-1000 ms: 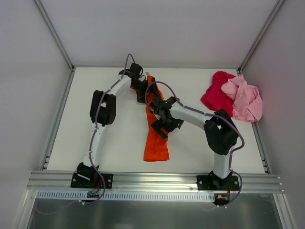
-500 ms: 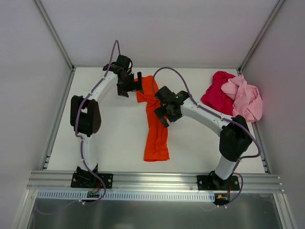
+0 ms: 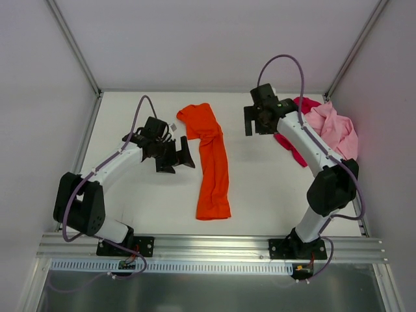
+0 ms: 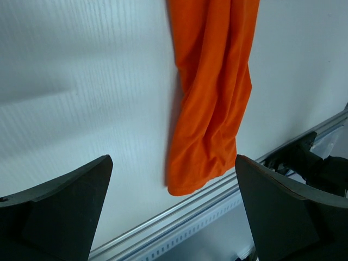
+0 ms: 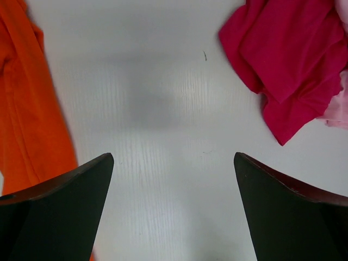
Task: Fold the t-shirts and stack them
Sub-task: Rotate the tshirt 90 degrees
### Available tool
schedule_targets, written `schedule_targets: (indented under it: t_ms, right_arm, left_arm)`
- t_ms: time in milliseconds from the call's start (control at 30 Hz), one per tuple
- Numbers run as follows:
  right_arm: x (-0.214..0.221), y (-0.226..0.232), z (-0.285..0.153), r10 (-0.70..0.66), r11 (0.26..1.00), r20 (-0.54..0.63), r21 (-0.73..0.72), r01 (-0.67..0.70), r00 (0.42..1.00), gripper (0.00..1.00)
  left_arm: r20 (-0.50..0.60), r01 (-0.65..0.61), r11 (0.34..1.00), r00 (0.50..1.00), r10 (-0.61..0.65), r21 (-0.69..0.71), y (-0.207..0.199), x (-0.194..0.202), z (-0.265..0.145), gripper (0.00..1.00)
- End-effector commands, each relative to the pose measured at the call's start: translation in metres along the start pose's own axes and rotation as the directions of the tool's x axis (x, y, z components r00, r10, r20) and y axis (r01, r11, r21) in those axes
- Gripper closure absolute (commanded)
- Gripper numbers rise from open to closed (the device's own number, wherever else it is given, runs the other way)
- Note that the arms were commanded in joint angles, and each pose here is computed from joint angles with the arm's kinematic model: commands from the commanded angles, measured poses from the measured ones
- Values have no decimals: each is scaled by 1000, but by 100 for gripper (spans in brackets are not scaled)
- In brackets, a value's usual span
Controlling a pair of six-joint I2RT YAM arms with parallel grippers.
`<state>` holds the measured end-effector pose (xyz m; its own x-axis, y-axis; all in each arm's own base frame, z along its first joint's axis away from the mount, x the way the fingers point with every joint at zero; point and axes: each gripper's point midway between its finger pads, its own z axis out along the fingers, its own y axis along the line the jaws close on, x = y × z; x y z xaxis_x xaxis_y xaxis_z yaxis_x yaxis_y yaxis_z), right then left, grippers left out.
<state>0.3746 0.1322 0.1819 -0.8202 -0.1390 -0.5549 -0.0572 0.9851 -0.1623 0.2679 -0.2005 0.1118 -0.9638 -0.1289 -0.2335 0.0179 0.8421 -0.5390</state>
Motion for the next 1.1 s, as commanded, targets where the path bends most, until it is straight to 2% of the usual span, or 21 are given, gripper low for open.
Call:
schedule_targets:
  t_ms: [0,33,67,133,233,667,867,1000,1067]
  right_arm:
    - [-29,-3,-21,165,983,72,-92,-158,984,0]
    - [-30,11,-18,166,974,47,-167,-156,985,0]
    - [-39,15,-21,182,966,54,-196,-168,982,1]
    - [-42,32,-15,170,952,10,-258,-161,985,0]
    - [-52,40,-20,172,941,-4,-294,-166,985,0]
    - [-52,12,-45,93,970,73,-230,-74,993,0]
    - [-53,5,-54,86,975,91,-211,-65,992,0]
    - [-53,7,-61,97,968,96,-239,-72,991,0]
    - [-54,11,-66,108,960,99,-268,-78,989,0]
  left_arm:
    - [43,-20,989,999,14,145,-28,8,-8,1]
    - [13,-15,989,1000,13,147,-25,23,-2,1]
    - [17,-8,985,1000,5,170,-29,24,0,1]
    - [-56,13,981,998,-2,192,-28,46,15,1]
    - [-101,0,981,995,20,194,-33,63,37,1]
    - [-247,8,981,968,41,195,-56,102,92,1]
    - [-257,26,976,966,32,218,-67,115,90,1]
    - [-238,36,972,971,22,234,-70,125,89,1]
    - [-268,65,972,963,-2,227,-62,139,93,1]
